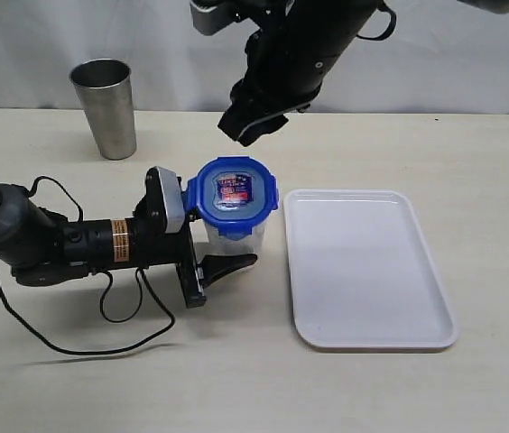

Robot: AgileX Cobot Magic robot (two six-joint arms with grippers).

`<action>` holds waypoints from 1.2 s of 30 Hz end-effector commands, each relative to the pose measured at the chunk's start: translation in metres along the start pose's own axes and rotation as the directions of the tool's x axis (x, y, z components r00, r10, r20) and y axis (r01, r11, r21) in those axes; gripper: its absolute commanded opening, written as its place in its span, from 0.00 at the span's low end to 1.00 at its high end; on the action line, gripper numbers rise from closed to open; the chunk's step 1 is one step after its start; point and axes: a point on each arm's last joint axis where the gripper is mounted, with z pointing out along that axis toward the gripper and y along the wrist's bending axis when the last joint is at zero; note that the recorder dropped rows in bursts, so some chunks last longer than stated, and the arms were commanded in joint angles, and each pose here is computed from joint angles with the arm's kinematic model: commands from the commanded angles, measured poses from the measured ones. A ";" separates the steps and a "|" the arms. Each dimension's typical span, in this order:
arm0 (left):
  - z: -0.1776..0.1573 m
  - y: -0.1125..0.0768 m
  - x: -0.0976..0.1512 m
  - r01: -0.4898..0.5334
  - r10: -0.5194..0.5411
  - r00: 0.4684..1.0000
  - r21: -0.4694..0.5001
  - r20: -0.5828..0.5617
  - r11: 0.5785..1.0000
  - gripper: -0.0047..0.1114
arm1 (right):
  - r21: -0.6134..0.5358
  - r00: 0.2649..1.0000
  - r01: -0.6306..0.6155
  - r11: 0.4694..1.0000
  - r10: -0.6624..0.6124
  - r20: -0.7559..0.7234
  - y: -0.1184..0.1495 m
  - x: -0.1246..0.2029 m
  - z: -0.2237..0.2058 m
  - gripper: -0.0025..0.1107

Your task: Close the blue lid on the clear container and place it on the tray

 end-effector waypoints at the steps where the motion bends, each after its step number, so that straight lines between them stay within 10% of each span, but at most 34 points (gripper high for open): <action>1: 0.001 -0.001 -0.003 0.064 -0.064 0.998 -0.001 0.011 0.998 0.04 | -0.139 0.996 -0.080 0.987 0.086 0.032 0.013 -0.002 -0.004 0.39; 13: -0.004 0.003 -0.029 0.096 -0.095 0.995 0.060 -0.022 0.994 0.04 | -0.089 0.982 -0.075 0.993 0.058 -0.180 0.014 0.037 0.034 0.06; 31: -0.004 0.004 -0.027 0.095 -0.093 0.995 0.051 -0.043 0.994 0.04 | 0.057 0.985 -0.122 0.991 0.128 -0.116 0.005 0.038 0.017 0.07; 36: -0.004 0.004 -0.027 0.097 -0.095 0.994 0.045 -0.046 0.994 0.04 | 0.001 0.985 -0.171 0.985 0.171 0.035 0.013 0.027 -0.014 0.24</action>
